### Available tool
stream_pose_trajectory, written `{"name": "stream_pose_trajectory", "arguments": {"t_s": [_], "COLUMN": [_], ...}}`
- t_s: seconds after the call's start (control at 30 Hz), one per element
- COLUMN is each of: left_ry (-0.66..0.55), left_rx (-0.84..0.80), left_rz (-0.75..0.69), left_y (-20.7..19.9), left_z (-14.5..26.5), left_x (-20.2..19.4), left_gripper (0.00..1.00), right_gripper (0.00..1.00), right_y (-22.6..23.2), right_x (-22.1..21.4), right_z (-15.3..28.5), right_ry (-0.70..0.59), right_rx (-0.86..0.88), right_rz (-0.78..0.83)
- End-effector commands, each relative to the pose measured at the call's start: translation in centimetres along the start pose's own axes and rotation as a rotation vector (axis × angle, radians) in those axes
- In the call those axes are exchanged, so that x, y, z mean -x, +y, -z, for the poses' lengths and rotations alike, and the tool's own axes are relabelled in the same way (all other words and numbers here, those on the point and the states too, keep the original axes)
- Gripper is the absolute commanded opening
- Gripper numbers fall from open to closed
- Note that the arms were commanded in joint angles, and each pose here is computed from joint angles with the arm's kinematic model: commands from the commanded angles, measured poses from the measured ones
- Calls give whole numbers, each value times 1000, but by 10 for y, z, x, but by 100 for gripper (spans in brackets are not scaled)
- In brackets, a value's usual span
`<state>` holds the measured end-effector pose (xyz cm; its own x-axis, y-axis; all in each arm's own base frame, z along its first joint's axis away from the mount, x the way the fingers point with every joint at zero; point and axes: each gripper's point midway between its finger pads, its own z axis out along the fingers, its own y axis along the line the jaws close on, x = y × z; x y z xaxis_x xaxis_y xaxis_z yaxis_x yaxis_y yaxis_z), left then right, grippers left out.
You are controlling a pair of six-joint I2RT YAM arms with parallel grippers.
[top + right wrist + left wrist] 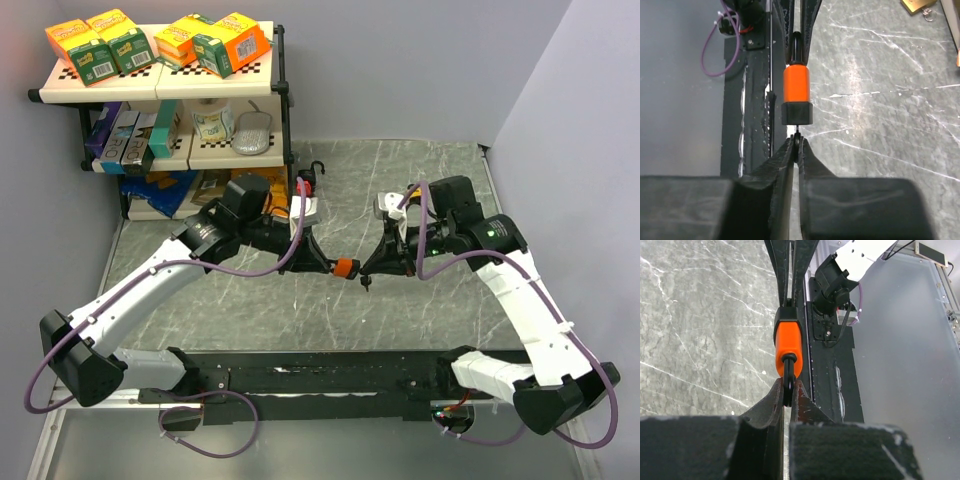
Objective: Lock with the key
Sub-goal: Lock the lock.
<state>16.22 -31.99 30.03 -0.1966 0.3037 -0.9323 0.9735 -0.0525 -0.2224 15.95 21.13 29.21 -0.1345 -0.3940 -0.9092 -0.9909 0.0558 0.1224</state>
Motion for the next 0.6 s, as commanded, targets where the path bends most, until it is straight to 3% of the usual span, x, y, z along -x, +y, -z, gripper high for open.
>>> {"name": "stream_pose_trajectory", "arguments": {"t_s": [0.0, 0.27, 0.57], "left_ry": [-75, -58, -18], "left_rx": [-20, -7, 13], "left_rz": [-120, -103, -97], "left_y": [-13, -1, 9], "left_z": [10, 18, 25], "left_x": [27, 18, 5], "left_gripper": [1, 1, 1], "right_gripper": [0, 0, 0], "right_y": [-1, 1, -23], "right_x": [-4, -24, -67], "right_z": [-2, 10, 49], "right_ry": [15, 82, 180], "right_rx": [-3, -51, -183], "right_rz": [36, 69, -61]}}
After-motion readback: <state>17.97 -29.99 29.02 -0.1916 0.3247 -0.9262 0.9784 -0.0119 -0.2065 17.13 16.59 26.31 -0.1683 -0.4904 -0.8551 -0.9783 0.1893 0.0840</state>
